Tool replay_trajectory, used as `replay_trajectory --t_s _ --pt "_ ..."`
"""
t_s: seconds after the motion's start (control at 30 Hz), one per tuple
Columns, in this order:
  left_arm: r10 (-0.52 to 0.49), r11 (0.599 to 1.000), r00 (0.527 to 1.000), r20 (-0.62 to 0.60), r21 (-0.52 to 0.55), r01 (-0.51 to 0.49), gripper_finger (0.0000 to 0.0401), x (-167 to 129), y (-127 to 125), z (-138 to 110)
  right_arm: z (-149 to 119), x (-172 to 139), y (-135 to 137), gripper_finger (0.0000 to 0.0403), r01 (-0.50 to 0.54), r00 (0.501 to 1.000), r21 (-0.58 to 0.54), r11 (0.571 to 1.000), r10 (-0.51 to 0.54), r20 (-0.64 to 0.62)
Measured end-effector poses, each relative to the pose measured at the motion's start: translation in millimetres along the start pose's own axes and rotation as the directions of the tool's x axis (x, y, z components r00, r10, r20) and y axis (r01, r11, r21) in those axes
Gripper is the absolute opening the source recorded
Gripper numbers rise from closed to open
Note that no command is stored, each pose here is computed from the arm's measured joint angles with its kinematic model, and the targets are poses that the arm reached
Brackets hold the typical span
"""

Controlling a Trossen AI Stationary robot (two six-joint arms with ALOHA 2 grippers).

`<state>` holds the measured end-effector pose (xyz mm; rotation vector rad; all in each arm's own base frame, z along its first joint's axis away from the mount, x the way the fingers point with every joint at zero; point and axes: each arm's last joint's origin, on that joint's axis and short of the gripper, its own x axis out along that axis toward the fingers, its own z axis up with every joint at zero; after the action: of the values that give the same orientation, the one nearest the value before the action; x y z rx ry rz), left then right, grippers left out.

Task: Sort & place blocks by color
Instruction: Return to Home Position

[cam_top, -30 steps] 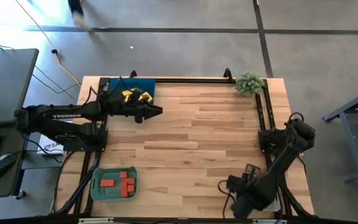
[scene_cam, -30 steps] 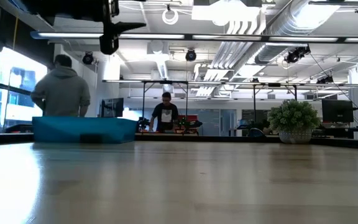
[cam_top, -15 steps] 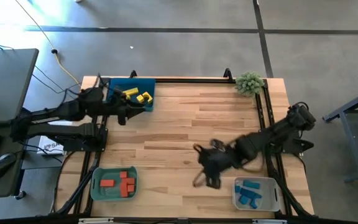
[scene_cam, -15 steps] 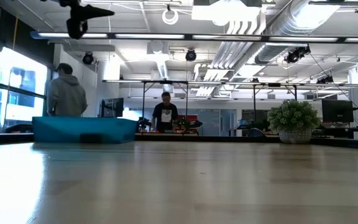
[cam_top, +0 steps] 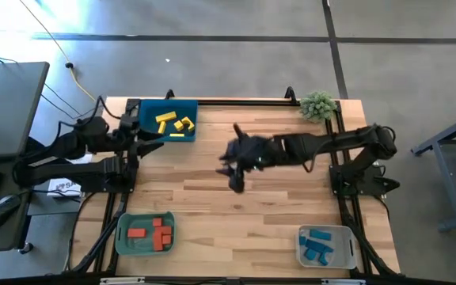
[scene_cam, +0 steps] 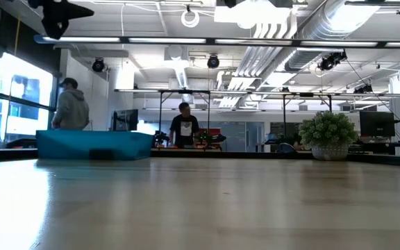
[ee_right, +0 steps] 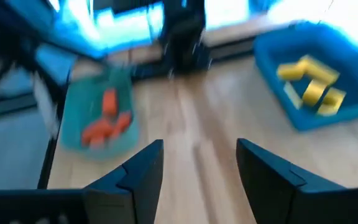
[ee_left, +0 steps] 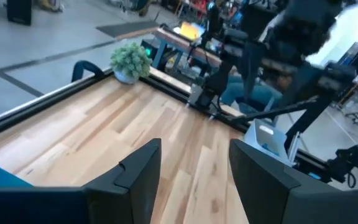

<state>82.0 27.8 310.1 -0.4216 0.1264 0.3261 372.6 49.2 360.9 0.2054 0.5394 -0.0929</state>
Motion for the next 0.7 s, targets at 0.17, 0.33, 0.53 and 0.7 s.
replay_trajectory --t_s 0.17,0.33,0.53,0.7 --pt "0.008 1.0 0.998 0.068 0.01 -0.009 0.0177 -13.8 8.6 -20.3 22.6 2.2 -24.7 0.0188 0.014 0.987 0.053 0.999 -0.023 0.162" --pt "-0.007 0.999 0.993 0.119 0.053 0.001 0.0177 -22.8 17.6 -43.0 37.0 0.0 -43.8 0.0188 0.035 0.968 0.089 0.995 -0.056 0.244" --pt "-0.004 0.995 0.993 0.115 0.098 -0.007 0.0177 -19.5 25.7 -62.3 52.9 -8.5 -62.3 0.0188 0.066 0.951 0.12 0.991 -0.099 0.294" --pt "-0.008 0.991 0.992 0.128 0.133 -0.009 0.0177 -7.5 30.4 -72.1 63.3 -15.5 -73.5 0.0188 0.084 0.938 0.14 0.987 -0.126 0.324"
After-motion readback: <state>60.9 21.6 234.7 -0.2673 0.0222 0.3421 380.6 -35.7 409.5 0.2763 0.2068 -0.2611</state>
